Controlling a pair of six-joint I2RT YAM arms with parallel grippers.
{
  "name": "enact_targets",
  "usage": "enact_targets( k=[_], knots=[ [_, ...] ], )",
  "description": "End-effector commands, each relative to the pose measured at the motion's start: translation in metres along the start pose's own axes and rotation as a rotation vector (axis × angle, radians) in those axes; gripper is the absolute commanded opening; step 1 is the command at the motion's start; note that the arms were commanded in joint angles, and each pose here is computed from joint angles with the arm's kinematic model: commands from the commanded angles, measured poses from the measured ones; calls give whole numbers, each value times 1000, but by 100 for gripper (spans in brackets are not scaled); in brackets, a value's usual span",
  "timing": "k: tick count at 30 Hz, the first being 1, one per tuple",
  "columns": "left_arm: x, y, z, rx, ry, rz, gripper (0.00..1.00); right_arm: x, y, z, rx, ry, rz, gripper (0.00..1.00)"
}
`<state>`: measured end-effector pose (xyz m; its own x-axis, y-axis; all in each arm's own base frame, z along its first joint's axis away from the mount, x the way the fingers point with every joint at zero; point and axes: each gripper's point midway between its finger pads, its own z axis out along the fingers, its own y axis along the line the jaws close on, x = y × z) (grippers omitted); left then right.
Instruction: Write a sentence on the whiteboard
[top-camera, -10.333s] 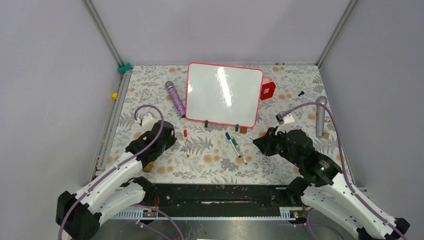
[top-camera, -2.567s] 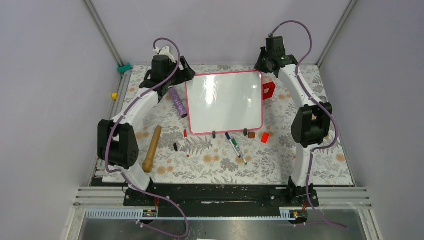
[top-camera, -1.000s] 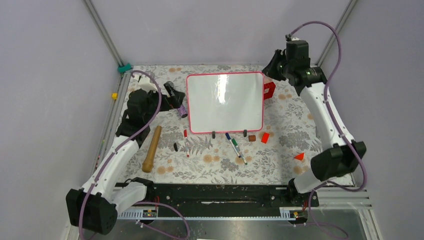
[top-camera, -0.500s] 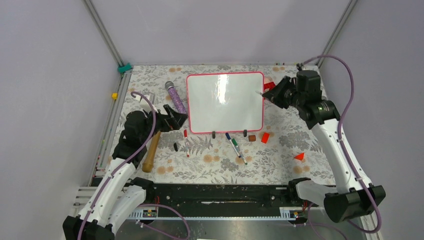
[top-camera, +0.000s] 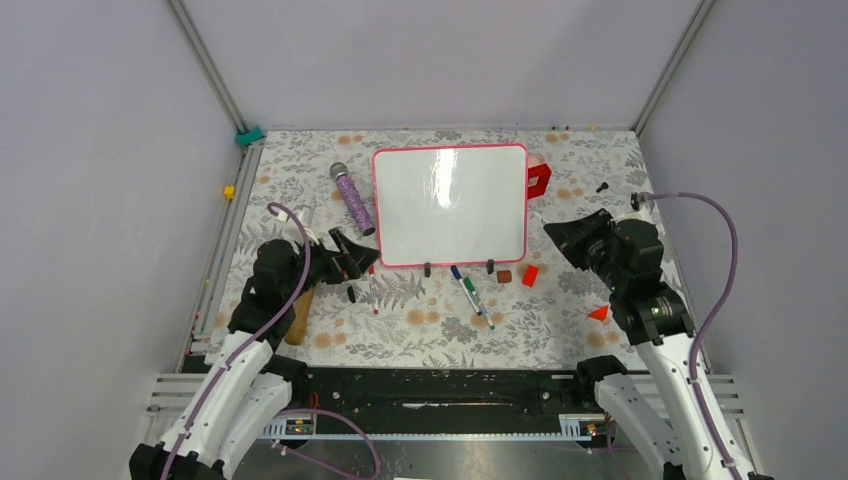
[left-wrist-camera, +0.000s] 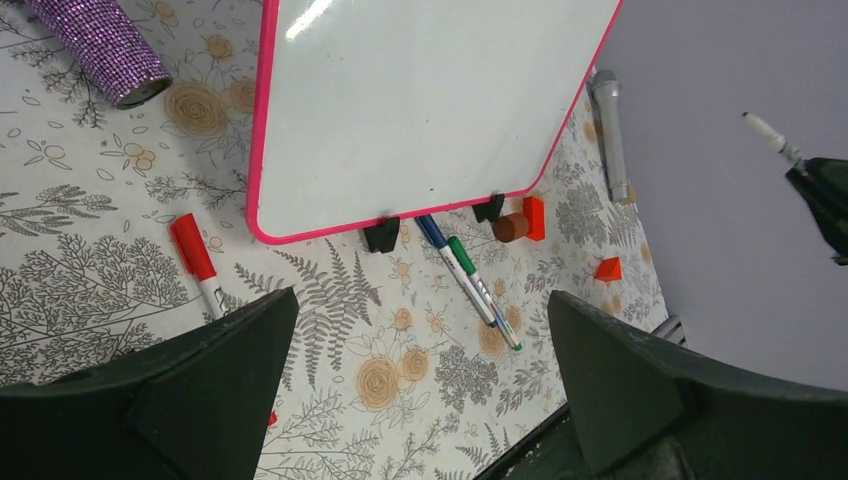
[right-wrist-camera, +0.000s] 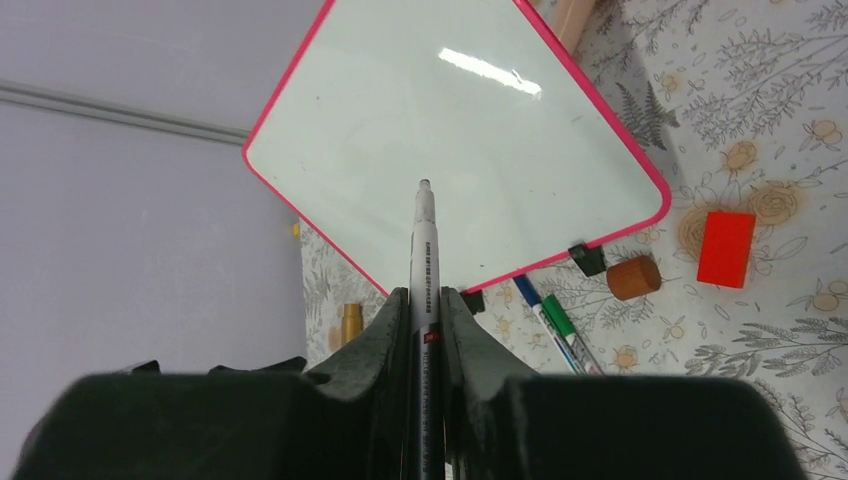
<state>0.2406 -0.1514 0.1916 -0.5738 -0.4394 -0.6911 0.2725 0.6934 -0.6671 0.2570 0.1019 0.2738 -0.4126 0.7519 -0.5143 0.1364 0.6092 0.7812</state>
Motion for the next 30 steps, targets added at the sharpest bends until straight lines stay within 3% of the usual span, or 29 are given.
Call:
enact_targets(
  k=[1,9,16,30],
  knots=[
    [-5,-12,0,69,-34,3,99,1,12,-6,-134,-37,-64,0],
    [2,-11,5,144,-80,29,99,28,-7,-13,-197,13,-210,0],
    [4,-6,6,185,-151,80,99,48,3,-5,-286,124,-219,0],
    [1,-4,20,219,-176,80,99,44,-3,23,-106,246,-351,0]
  ],
)
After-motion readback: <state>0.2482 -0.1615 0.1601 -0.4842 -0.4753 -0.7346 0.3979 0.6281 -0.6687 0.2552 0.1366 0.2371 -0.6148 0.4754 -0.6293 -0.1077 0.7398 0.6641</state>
